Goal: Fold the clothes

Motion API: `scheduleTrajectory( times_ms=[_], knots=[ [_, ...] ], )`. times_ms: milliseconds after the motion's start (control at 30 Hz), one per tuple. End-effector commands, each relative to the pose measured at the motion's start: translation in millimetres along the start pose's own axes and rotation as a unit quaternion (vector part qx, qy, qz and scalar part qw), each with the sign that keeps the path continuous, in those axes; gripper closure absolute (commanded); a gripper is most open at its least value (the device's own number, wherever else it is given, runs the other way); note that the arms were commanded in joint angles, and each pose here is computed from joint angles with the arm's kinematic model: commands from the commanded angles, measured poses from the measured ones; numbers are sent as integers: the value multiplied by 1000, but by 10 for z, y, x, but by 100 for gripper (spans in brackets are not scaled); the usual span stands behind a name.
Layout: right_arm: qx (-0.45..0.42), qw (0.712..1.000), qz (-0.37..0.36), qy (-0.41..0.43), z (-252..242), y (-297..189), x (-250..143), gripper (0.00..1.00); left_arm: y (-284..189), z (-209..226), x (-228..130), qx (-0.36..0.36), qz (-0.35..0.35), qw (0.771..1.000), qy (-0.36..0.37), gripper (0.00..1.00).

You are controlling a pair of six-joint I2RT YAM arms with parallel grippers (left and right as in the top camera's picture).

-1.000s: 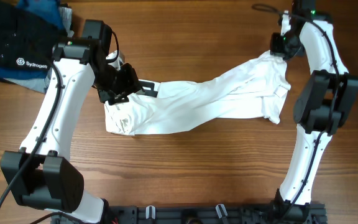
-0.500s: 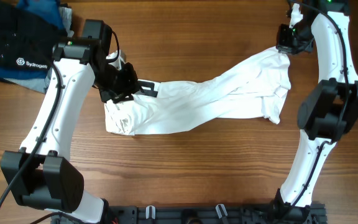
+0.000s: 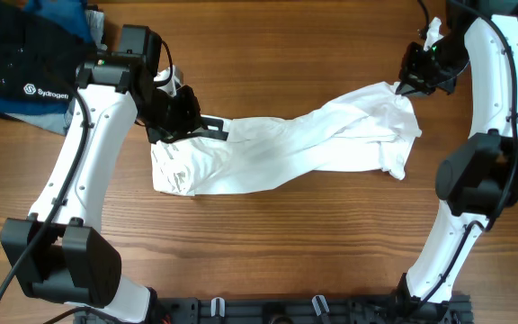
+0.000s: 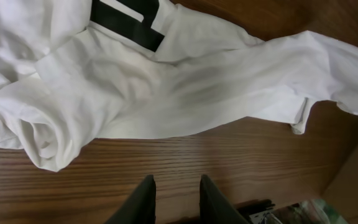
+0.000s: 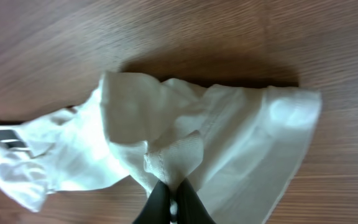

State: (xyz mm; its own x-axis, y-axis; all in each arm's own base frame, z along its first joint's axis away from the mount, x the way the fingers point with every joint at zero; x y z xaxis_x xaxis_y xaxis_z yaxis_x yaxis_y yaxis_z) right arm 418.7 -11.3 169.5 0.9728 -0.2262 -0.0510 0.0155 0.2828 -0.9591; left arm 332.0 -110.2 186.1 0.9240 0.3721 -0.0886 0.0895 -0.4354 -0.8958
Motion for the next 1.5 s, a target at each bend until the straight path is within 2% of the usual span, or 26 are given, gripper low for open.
scheduleTrajectory(
  times_ms=[0, 67, 167, 200, 400, 633, 733, 933, 1067, 1300, 1467],
  knots=[
    [30, 999, -7, 13, 124, -106, -66, 96, -98, -142, 49, -30, -25, 999, 22, 81],
    [20, 1000, -12, 8, 99, -116, -51, 95, -105, -186, 112, -39, -39, 998, 30, 85],
    [-63, 997, -33, 7, -131, -165, -7, 95, -118, -243, 190, -50, -56, 996, 39, 88],
    [-81, 996, -37, 13, -181, -197, -18, 95, -120, -254, 204, -53, -60, 996, 41, 92],
    [-76, 995, -62, 10, -106, -434, -115, 95, -121, -257, 209, -53, -61, 996, 42, 95],
    [-23, 996, -79, -33, 281, -647, -383, 96, -116, -238, 180, -50, -54, 997, 38, 95],
    [-26, 998, -48, -27, 325, -501, -545, 96, -112, -223, 160, -47, -49, 997, 36, 95],
    [-43, 997, 58, 5, 156, 90, -867, 96, -105, -188, 111, -40, -39, 998, 30, 95],
    [-51, 994, 91, 28, 16, 445, -984, 96, -102, -175, 94, -37, -35, 998, 28, 95],
    [-66, 990, 104, 67, -302, 799, -1067, 95, -100, -159, 73, -34, -30, 999, 25, 95],
    [-54, 988, 75, 127, -604, 778, -933, 96, -98, -147, 55, -31, -26, 999, 23, 95]
  ],
)
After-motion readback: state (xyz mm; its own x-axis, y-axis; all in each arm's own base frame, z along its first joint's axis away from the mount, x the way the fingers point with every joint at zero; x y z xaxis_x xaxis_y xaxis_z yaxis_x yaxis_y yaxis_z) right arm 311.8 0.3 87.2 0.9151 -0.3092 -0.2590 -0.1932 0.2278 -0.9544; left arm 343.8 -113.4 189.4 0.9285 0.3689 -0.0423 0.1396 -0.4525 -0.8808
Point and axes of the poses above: each gripper's point midway between its finger pads, its own y axis out along the fingers, its own z axis along the line the jaws close on, x = y × z, the point moved 2 cm from there along -y, back along the fingers, and after that the axes turned 6 degrees about -y, right-handed, at the moved point
